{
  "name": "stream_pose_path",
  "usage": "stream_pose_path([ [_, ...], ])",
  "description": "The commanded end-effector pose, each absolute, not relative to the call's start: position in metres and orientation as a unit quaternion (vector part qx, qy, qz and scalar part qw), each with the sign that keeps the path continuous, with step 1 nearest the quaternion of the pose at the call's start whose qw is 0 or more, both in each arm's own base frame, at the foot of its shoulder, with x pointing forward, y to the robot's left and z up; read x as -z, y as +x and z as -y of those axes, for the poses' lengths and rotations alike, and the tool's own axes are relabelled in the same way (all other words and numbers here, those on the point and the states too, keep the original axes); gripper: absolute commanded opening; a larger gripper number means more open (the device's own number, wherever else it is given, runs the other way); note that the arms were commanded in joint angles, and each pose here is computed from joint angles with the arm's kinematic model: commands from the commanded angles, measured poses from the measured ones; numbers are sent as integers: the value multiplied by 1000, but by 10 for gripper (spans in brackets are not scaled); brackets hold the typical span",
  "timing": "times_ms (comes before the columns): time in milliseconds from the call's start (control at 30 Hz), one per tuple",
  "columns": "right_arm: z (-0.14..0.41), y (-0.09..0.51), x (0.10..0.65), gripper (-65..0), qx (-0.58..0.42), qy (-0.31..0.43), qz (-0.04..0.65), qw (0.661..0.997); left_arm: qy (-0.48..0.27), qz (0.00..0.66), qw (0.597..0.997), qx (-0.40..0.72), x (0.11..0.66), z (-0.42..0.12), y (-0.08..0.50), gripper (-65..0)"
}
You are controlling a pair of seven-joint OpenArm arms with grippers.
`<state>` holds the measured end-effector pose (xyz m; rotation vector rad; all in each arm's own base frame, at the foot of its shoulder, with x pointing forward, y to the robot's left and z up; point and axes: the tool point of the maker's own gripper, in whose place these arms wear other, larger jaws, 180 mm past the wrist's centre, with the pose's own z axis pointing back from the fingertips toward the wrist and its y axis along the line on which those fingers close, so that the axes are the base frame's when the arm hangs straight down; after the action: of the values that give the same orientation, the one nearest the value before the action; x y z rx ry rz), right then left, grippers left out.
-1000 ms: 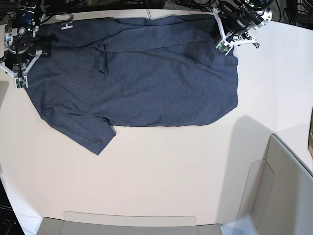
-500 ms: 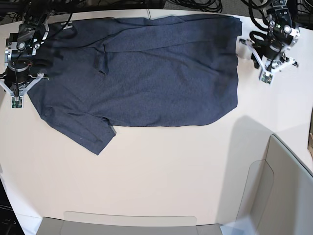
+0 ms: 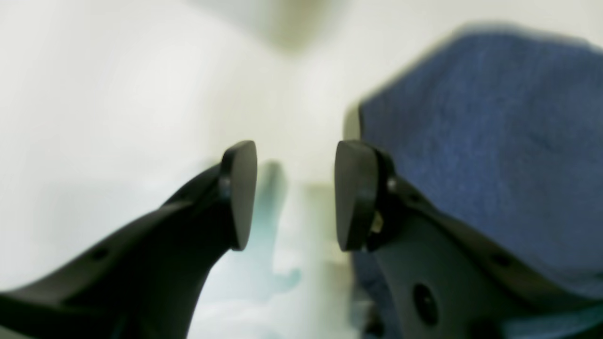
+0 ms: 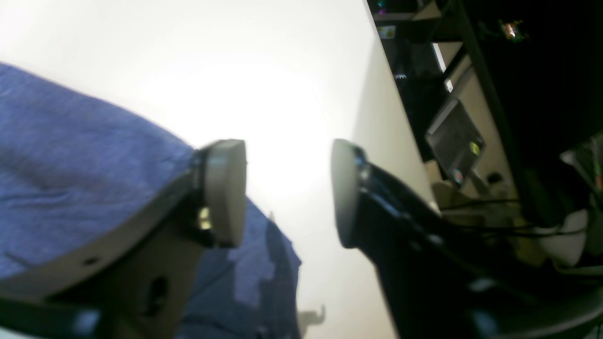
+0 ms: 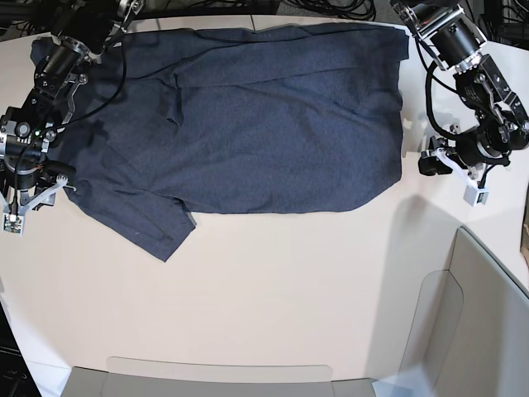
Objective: Layout the t-shirt on the table in an organized manner, then fold the t-shirt properly
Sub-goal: 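Release the collar and move both grippers to the shirt's sides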
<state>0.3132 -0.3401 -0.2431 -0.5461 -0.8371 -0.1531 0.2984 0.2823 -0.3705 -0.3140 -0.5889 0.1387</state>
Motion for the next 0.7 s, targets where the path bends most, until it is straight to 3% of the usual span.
stream_pose_path([
  [0,345,322,227,-306,74,-270,423,862,-158,311,935,-69,358,-291,310,-380],
  [167,339,337,250,-256,84,-208,420,880,-213,281,930,-101,383,-291,305,-380],
  [467,349,341,297,-254,178,-58,414,891,-223,273,930,-104,388,-287,303,-379],
  [667,358,343,306,-254,199,-16,413,889,-232,249,938,-61,396,-259,306,-349],
])
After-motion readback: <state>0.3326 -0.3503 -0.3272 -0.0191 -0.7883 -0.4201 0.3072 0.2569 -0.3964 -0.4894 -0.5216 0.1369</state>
